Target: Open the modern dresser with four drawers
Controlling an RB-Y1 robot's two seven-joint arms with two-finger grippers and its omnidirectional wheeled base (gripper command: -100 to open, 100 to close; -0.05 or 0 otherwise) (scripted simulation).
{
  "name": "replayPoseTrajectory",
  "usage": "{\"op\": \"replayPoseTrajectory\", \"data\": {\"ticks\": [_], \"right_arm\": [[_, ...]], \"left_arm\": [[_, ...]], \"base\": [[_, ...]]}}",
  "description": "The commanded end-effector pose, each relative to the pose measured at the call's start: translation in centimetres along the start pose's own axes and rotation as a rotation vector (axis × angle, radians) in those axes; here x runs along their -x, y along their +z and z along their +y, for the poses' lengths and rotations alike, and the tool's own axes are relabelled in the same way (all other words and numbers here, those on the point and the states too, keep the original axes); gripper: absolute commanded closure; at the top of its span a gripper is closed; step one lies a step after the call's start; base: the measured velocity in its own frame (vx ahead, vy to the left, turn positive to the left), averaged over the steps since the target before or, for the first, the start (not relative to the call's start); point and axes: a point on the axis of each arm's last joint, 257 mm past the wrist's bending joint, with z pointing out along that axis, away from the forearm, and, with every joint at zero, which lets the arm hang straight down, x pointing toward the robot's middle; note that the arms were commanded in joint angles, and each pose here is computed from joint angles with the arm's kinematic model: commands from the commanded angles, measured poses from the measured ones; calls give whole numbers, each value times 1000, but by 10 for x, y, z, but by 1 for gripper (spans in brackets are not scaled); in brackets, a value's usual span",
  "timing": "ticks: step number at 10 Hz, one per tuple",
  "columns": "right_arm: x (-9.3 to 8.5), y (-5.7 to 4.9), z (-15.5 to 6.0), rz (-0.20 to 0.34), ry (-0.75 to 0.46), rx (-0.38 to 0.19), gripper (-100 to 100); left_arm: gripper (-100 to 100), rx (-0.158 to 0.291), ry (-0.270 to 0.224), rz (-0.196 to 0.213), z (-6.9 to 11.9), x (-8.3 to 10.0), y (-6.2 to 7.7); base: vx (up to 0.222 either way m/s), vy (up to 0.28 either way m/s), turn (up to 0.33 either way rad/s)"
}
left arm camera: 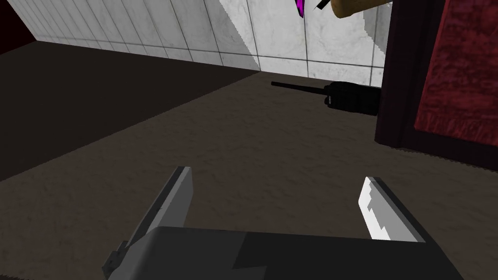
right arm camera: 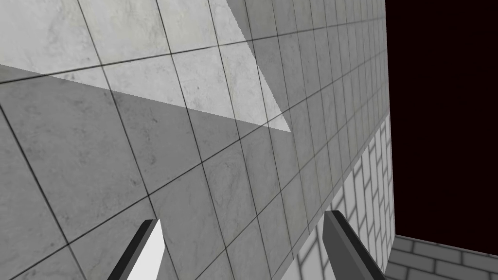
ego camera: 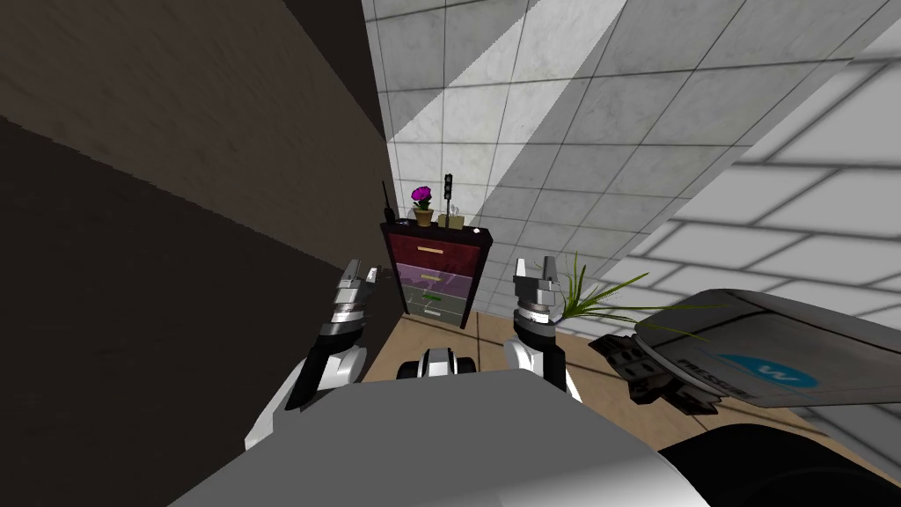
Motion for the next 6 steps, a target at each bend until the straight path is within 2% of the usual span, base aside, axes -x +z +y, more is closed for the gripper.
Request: {"op": "replayPoseTrajectory", "data": {"ticks": [1, 2, 6], "right_arm": [[0, 0, 0, 0, 0, 0, 0], [0, 0, 0, 0, 0, 0, 0], [0, 0, 0, 0, 0, 0, 0]], "left_arm": [[-100, 29, -2, 10, 23, -4, -9], [-100, 38, -2, 9, 27, -4, -11], [-100, 106, -6, 25, 72, -11, -31]], "base": [[69, 13, -73], [50, 13, -29], [83, 11, -67]]}}
